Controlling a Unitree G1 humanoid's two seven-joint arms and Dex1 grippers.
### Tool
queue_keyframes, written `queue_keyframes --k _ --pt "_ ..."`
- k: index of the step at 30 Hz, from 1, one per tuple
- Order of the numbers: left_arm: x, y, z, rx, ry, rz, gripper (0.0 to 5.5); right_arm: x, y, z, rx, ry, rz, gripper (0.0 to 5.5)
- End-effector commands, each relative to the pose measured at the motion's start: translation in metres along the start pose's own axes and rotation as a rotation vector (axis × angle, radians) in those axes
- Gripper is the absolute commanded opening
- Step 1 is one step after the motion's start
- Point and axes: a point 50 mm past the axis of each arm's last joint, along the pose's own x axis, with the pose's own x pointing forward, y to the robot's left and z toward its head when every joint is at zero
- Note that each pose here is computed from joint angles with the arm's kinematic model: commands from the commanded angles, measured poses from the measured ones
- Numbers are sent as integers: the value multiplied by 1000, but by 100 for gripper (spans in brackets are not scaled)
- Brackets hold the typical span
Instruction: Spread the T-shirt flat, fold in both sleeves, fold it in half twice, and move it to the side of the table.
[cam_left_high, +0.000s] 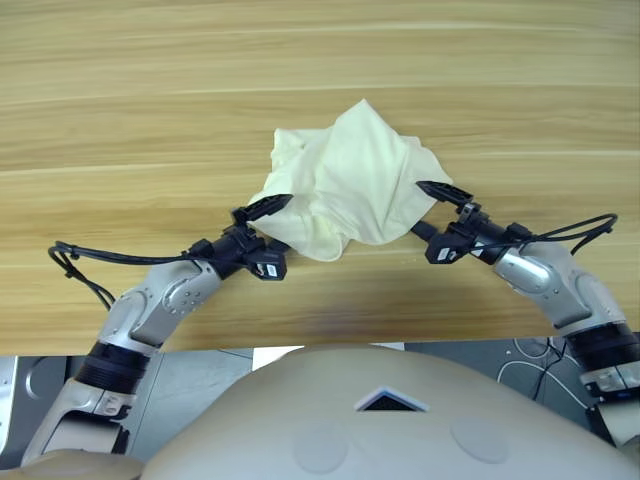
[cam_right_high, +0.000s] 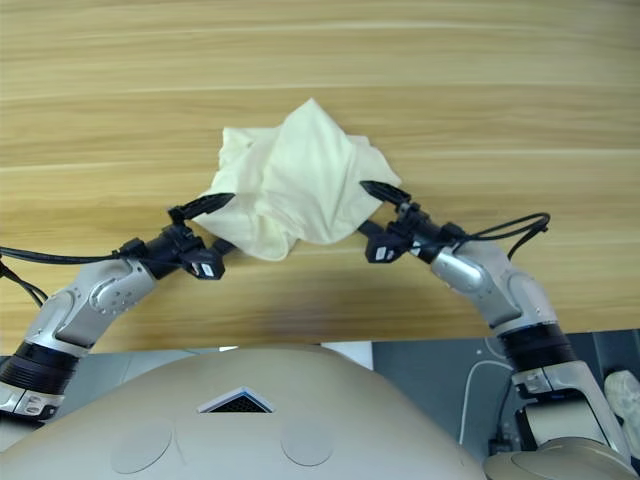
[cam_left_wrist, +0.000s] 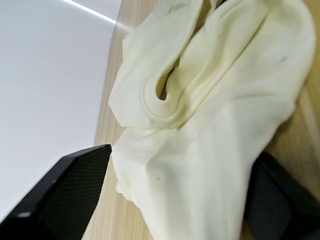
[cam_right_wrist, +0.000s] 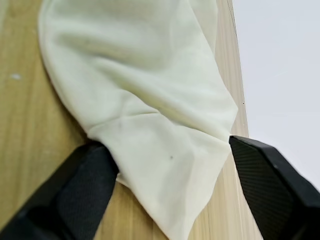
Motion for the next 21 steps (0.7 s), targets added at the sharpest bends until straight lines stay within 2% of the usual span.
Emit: queue_keyframes --k 1,6,12,21 --pt "-5 -25 -5 -43 51 -128 394 -4 30 2 50 16 151 360" --pt "-6 -25 -8 -48 59 -133 311 -8 27 -9 51 66 127 262" --pt "-8 -28 -8 -49 62 -144 214 -6 31 -6 53 45 136 153" --pt "-10 -28 -9 -41 67 -139 100 -6 30 -7 54 40 152 18"
